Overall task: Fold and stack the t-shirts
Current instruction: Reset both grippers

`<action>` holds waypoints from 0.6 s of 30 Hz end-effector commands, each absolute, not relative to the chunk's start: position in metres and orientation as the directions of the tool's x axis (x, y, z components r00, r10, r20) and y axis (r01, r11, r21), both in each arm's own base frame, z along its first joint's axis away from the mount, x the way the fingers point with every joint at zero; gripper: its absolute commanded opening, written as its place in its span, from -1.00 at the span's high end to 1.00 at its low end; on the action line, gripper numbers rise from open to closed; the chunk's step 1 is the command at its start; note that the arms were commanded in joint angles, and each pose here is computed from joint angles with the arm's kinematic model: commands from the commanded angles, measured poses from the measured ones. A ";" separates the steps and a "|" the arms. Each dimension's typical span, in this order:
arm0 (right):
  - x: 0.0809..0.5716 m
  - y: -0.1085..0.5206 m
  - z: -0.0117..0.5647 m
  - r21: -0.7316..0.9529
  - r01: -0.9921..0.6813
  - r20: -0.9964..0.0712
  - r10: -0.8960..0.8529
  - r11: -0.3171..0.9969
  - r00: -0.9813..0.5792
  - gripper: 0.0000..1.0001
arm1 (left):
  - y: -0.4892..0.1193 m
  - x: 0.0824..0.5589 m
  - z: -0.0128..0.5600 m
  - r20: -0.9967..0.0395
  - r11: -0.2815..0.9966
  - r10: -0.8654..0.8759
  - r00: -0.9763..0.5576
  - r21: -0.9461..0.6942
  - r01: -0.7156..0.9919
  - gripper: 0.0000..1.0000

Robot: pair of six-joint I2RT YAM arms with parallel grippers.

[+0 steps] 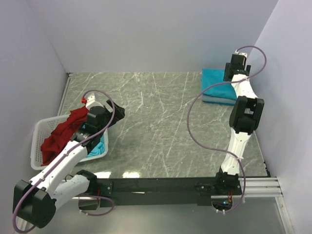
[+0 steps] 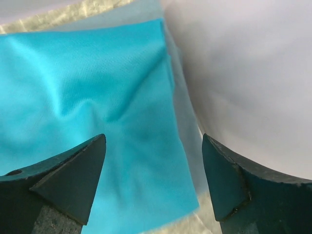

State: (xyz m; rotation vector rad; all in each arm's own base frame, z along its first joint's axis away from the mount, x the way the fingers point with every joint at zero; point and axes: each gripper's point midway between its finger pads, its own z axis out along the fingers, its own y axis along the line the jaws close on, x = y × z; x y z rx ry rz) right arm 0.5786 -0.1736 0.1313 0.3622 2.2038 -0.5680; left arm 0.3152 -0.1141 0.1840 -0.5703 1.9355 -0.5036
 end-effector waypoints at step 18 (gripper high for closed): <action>0.431 -0.042 0.269 0.144 0.415 -0.928 0.268 0.898 -0.259 -0.79 | -0.128 0.294 0.216 -0.709 0.774 -0.590 -0.385 -0.633 -0.021 -0.99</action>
